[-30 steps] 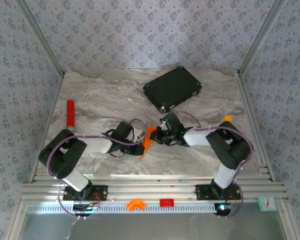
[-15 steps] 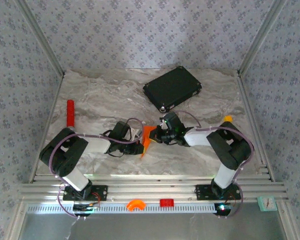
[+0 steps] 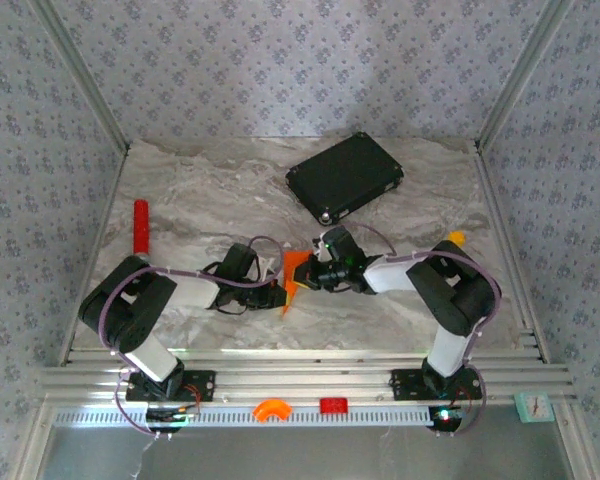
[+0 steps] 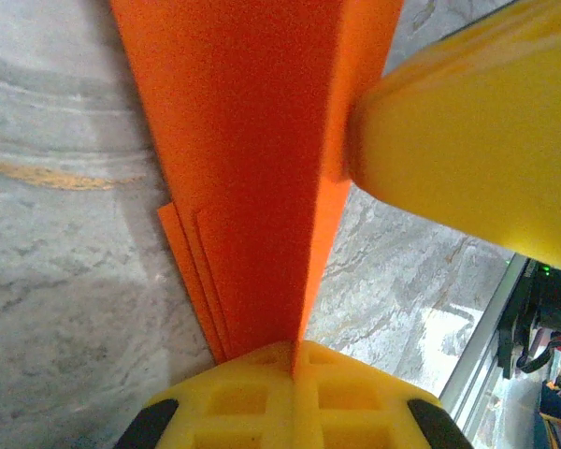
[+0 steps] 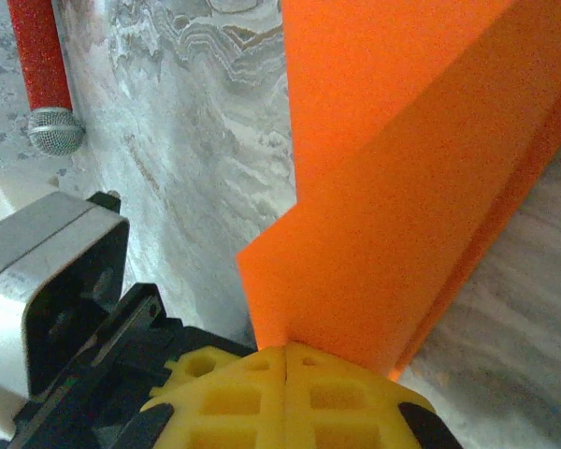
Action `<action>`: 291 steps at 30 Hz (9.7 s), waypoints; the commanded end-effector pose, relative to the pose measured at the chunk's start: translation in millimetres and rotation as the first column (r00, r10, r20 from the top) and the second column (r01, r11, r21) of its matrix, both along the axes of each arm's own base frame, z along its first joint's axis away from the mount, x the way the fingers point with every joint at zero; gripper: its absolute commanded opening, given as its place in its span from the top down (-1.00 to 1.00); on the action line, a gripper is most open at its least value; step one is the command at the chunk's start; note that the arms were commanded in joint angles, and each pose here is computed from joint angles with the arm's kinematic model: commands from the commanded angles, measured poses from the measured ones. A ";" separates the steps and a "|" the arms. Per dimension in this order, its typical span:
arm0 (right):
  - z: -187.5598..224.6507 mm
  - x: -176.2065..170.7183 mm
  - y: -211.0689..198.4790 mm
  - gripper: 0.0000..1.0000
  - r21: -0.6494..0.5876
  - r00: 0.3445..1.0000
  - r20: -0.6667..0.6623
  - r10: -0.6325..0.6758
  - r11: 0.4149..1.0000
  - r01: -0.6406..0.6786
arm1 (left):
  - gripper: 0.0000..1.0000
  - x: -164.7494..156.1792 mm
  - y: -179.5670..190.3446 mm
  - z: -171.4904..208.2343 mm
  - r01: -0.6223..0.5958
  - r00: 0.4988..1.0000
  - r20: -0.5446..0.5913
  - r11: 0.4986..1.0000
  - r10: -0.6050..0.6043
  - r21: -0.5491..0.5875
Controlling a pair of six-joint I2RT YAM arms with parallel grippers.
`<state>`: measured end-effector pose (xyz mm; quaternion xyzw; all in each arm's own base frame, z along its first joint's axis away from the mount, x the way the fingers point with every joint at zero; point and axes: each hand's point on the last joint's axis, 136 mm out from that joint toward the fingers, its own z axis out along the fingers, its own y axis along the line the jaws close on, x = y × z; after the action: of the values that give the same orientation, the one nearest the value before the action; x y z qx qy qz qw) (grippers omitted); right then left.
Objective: Fold a paper plane with a square sheet of paper (pick it up from the middle)
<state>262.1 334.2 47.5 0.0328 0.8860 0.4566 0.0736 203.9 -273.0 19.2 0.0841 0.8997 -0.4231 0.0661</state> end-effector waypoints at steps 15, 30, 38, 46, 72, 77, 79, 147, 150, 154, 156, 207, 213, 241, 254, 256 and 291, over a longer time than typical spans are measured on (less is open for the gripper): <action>-4.9 20.5 8.1 0.98 0.020 1.000 0.005 0.016 1.000 -0.016 | 1.00 -16.5 26.4 -29.0 -0.075 0.991 -0.100 0.992 0.086 0.103; -53.9 9.1 -7.4 0.99 -0.117 0.996 -0.094 -0.010 0.993 -0.001 | 0.59 -14.8 25.4 -5.2 -0.063 0.996 -0.054 0.995 0.067 0.083; -61.1 1.2 -10.0 1.00 -0.178 0.995 -0.103 -0.011 0.984 -0.008 | 0.52 -2.4 23.9 60.3 -0.066 0.994 0.085 0.997 0.062 0.043; -60.9 0.8 -9.0 1.00 -0.193 0.994 -0.105 -0.008 0.981 -0.013 | 0.83 3.4 -6.1 71.0 0.031 0.999 0.028 0.998 -0.029 -0.060; -71.0 -7.7 -13.1 1.00 -0.262 0.992 -0.128 0.014 0.964 -0.048 | 0.89 -18.6 2.1 -10.4 -0.014 0.979 -0.203 1.000 0.015 0.009; -74.3 -8.7 -16.8 1.00 -0.285 0.991 -0.133 0.011 0.957 -0.049 | 0.89 -38.7 13.8 -11.9 0.011 0.972 -0.235 0.999 0.001 0.048; -74.3 -8.1 -17.1 1.00 -0.288 0.991 -0.132 0.009 0.956 -0.047 | 0.87 -45.1 19.6 -11.2 0.019 0.972 -0.236 0.998 -0.003 0.067; -53.3 21.8 -17.2 1.00 -0.162 0.996 -0.083 0.043 0.985 -0.057 | 1.00 -33.3 51.8 -65.8 0.076 0.985 -0.173 0.950 -0.023 0.301; -56.1 40.4 -31.7 1.00 -0.169 0.996 -0.085 -0.003 0.986 -0.012 | 1.00 -36.8 54.5 -69.4 0.081 0.983 -0.180 0.948 -0.026 0.308; -55.4 63.0 -47.2 1.00 -0.171 0.995 -0.074 -0.060 0.984 0.047 | 1.00 -39.6 54.5 -72.3 0.085 0.981 -0.194 0.949 -0.026 0.304; -54.9 73.5 -53.5 1.00 -0.172 0.994 -0.068 -0.089 0.982 0.076 | 1.00 -38.8 54.6 -72.2 0.083 0.981 -0.191 0.949 -0.025 0.303; -79.1 12.2 -37.7 1.00 -0.284 0.994 -0.111 0.008 0.958 -0.039 | 1.00 -12.2 -0.9 -18.6 0.118 0.986 -0.135 0.976 -0.093 0.184; -84.5 8.1 -43.3 1.00 -0.318 0.992 -0.122 0.019 0.946 -0.057 | 1.00 -47.9 23.9 -25.9 0.137 0.977 -0.193 0.966 -0.095 0.218; 8.7 26.0 -35.7 0.54 -0.149 0.999 0.050 -0.012 0.989 0.019 | 0.72 45.1 43.5 46.0 -0.122 0.991 -0.041 0.989 0.126 0.088; -15.7 -9.1 -37.5 0.44 -0.216 1.000 -0.020 0.009 0.976 -0.013 | 0.36 59.3 18.2 23.1 -0.018 0.991 -0.131 1.000 0.019 0.008; -20.0 -11.5 -36.9 0.44 -0.223 0.999 -0.032 0.013 0.975 -0.020 | 0.36 59.0 17.2 20.5 -0.009 0.990 -0.141 1.000 0.009 0.006; 7.9 0.6 -11.3 0.24 -0.160 0.993 -0.094 -0.073 0.985 0.057 | 0.91 52.9 22.3 55.0 -0.010 0.981 0.182 0.915 -0.070 0.403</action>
<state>264.4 321.9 61.3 0.0711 0.9145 0.3930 0.0644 254.8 -254.3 60.6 0.1417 0.9555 -0.2342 0.1097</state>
